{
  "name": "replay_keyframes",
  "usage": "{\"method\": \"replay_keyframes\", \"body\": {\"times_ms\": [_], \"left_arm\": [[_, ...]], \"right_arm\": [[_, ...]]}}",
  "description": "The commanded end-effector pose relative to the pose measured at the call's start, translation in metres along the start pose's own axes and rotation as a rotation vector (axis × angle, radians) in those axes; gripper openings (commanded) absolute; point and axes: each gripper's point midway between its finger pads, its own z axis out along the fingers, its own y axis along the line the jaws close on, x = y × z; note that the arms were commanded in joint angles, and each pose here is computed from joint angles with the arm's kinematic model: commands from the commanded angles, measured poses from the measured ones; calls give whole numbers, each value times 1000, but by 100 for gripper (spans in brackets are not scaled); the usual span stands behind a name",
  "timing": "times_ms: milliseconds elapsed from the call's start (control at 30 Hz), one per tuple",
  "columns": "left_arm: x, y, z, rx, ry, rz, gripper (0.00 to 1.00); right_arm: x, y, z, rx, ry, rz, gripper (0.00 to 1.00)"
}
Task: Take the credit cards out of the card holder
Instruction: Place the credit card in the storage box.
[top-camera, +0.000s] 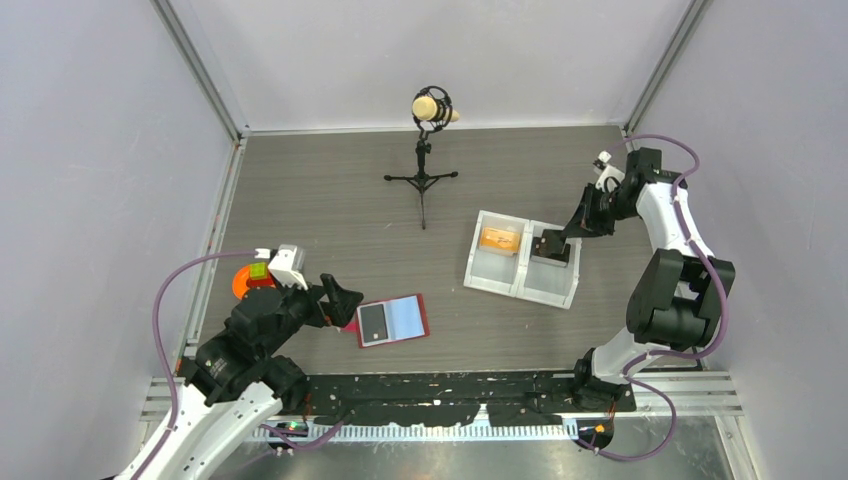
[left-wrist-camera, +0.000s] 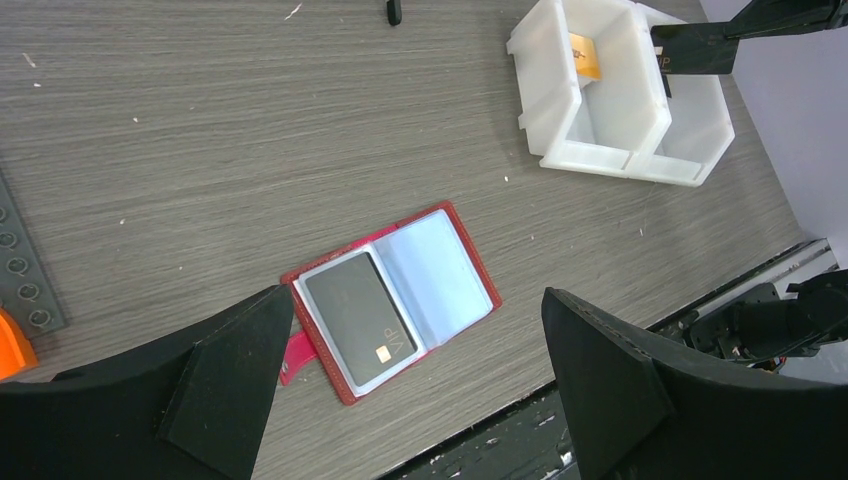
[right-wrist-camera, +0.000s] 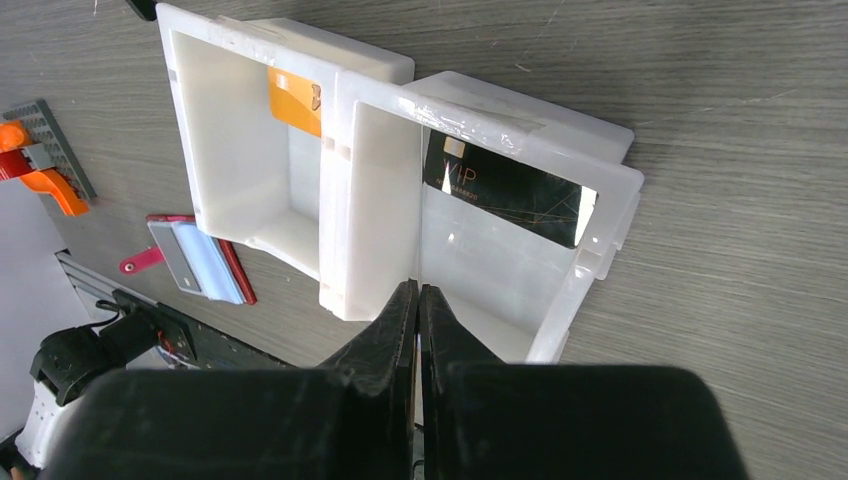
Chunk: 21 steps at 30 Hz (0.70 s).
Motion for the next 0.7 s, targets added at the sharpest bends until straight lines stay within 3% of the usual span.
{"method": "replay_keyframes", "body": {"times_ms": [0, 667], "left_arm": [[-3, 1, 1, -6, -5, 18, 99], [-4, 6, 1, -34, -13, 19, 99]], "right_arm": [[-7, 9, -3, -43, -41, -20, 5], [-16, -11, 18, 35, -23, 54, 11]]}}
